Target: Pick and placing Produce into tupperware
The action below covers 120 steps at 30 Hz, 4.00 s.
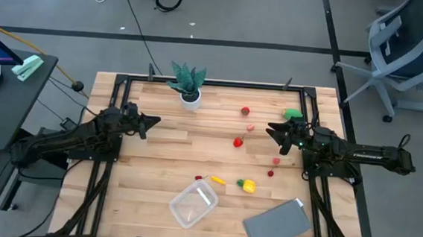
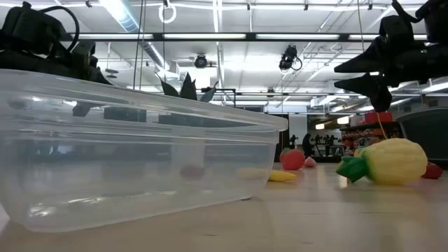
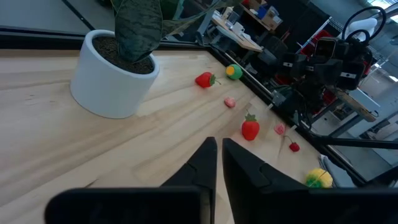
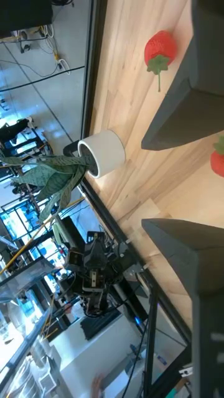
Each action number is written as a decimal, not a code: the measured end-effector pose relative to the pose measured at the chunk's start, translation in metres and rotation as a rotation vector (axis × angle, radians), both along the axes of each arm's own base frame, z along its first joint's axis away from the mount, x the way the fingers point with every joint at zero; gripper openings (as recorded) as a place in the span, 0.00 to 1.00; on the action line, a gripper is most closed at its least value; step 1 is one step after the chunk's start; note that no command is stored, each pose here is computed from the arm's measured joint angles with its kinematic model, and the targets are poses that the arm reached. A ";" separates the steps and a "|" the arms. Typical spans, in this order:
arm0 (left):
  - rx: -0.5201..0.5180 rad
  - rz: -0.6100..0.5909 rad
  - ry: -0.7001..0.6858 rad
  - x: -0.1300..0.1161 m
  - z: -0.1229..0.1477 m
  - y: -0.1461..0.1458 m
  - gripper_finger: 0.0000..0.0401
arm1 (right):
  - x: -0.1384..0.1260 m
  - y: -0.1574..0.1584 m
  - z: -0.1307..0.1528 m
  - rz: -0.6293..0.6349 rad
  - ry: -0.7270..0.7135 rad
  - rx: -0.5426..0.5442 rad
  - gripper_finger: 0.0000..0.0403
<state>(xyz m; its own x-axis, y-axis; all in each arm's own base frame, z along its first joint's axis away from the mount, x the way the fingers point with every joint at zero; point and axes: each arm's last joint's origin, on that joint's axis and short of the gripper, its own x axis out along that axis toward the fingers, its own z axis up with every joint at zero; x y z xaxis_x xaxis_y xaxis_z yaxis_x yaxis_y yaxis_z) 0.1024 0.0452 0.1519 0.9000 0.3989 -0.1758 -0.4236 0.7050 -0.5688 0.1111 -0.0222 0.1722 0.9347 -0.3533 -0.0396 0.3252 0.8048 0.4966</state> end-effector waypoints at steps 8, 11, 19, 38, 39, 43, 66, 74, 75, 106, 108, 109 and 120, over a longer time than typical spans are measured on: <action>0.000 0.000 0.000 0.000 0.000 0.000 0.09 | 0.000 0.000 0.000 0.000 0.000 0.000 0.49; 0.000 0.000 0.000 0.000 0.000 0.000 0.10 | 0.000 0.000 0.000 0.000 0.000 0.000 0.49; 0.000 0.000 0.000 0.000 0.000 0.000 0.09 | 0.000 0.000 0.000 0.000 0.000 0.000 0.49; 0.055 0.000 -0.014 0.000 0.003 0.001 0.10 | 0.000 0.000 0.000 0.000 0.000 0.000 0.49; 0.064 -0.002 -0.010 0.000 0.003 0.001 0.10 | 0.000 0.000 0.000 0.000 0.000 0.000 0.49; 0.049 0.000 -0.017 0.000 0.003 0.001 0.08 | 0.000 0.000 0.000 0.000 0.003 0.000 0.49; -0.188 0.121 -0.268 0.000 0.015 0.003 0.10 | -0.003 -0.003 0.025 -0.080 -0.354 0.191 0.49; -0.191 0.130 -0.342 0.000 0.021 0.004 0.09 | -0.015 -0.006 0.051 -0.136 -0.658 0.151 0.49; -0.196 0.130 -0.344 0.000 0.021 0.004 0.09 | -0.018 -0.006 0.054 -0.140 -0.694 0.129 0.49; -0.211 0.131 -0.341 0.000 0.020 0.004 0.09 | -0.008 -0.008 0.246 -0.104 0.528 -0.232 0.62; -0.211 0.131 -0.341 0.000 0.020 0.003 0.11 | 0.008 -0.011 0.252 -0.063 0.767 -0.222 0.64; -0.211 0.131 -0.341 0.000 0.020 0.003 0.12 | 0.016 -0.013 0.252 -0.043 0.881 -0.216 0.65; -0.231 0.076 -0.340 0.001 0.020 0.002 0.29 | 0.103 -0.077 0.170 0.149 1.536 0.002 0.64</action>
<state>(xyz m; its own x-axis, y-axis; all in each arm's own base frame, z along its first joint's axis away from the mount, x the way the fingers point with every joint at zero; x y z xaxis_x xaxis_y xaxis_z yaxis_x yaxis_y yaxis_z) 0.1031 0.0471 0.1722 0.8916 0.4516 0.0341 -0.2301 0.5165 -0.8248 0.2144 -0.0991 0.3425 0.0204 -0.2626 -0.9647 0.4269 0.8748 -0.2291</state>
